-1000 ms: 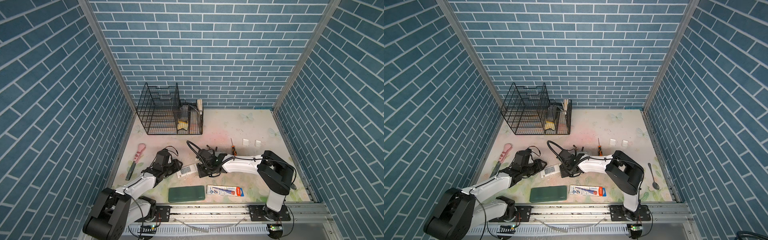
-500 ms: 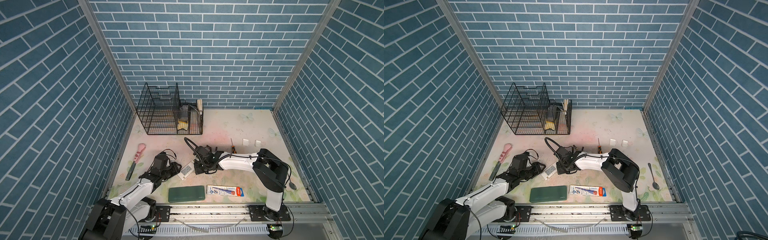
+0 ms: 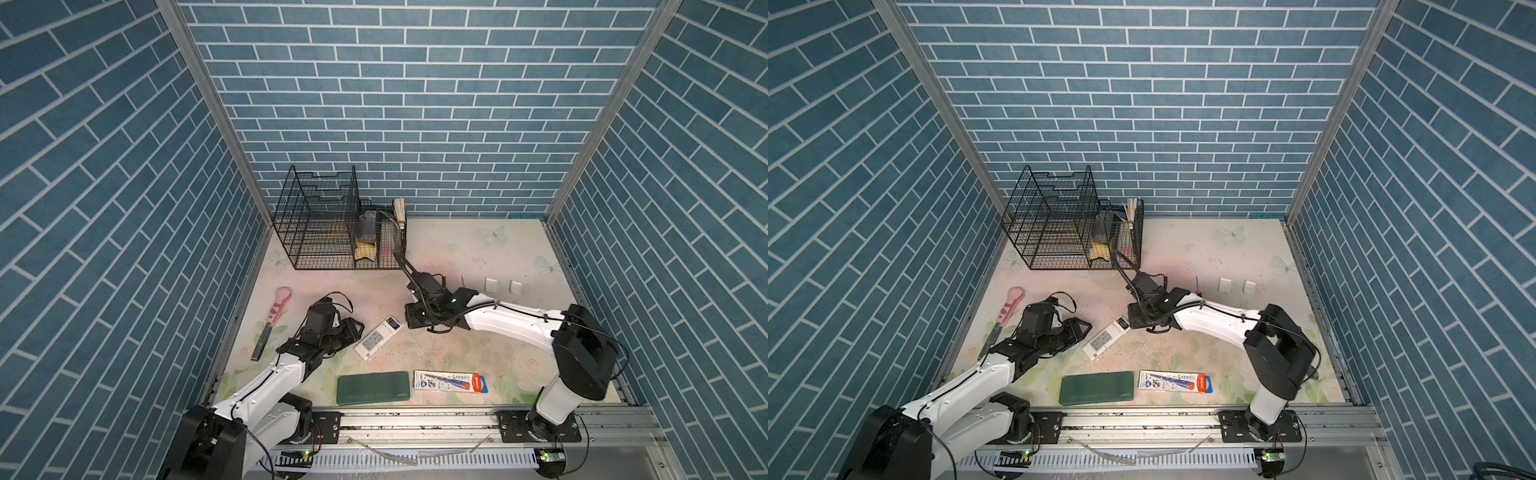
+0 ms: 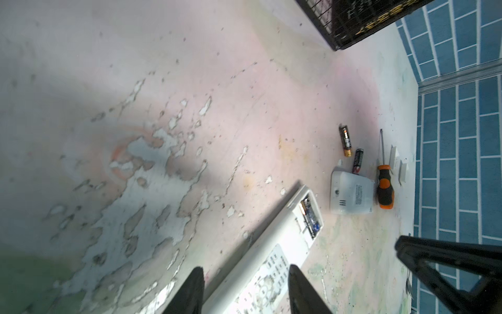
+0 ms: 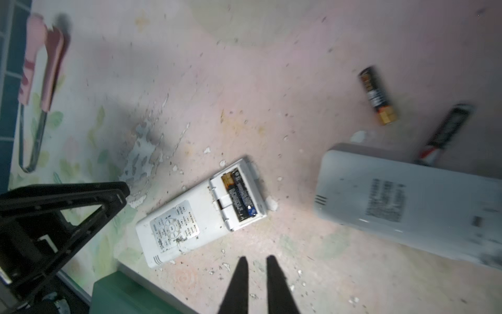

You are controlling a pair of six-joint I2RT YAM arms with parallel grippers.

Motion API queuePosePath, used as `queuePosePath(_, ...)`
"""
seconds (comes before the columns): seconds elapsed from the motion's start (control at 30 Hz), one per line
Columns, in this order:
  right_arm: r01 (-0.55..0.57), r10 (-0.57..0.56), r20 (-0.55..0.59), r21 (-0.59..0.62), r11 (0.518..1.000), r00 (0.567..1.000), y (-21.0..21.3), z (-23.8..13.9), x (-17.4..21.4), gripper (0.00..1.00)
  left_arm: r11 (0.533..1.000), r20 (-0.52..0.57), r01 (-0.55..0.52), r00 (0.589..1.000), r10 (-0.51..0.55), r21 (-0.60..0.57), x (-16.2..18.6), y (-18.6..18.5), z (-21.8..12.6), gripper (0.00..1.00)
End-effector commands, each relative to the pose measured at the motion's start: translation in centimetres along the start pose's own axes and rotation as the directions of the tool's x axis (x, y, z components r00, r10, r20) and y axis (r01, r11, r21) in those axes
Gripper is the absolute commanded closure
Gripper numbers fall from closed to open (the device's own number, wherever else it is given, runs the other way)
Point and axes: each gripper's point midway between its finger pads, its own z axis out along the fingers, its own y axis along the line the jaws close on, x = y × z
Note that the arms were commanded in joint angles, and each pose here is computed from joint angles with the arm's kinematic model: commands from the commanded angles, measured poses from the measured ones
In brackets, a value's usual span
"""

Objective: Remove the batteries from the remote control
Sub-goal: 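Lower the right gripper and grasp the orange-and-black screwdriver handle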

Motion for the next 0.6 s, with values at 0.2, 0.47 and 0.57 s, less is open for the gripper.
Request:
queuePosePath(0.2, -0.035, 0.031, 0.018, 0.293, 0.955, 0.999, -12.4, -4.3, -0.3, 0.57, 0.998, 0.016, -0.069, 0.997, 0.069, 0.012, -2.7, -2.4, -0.2, 0.46)
queuePosePath(0.47, -0.079, 0.092, -0.019, 0.363, 0.928, 0.996, -18.0, -3.8, -0.2, 0.48, 0.998, 0.017, -0.069, 0.997, 0.069, 0.004, -2.9, -2.4, -0.3, 0.46)
queuePosePath(0.57, -0.090, 0.111, -0.037, 0.362, 0.928, 0.993, -19.0, -3.1, -0.2, 0.47, 0.998, 0.018, -0.065, 0.998, 0.065, -0.004, -2.8, -2.2, -0.3, 0.46)
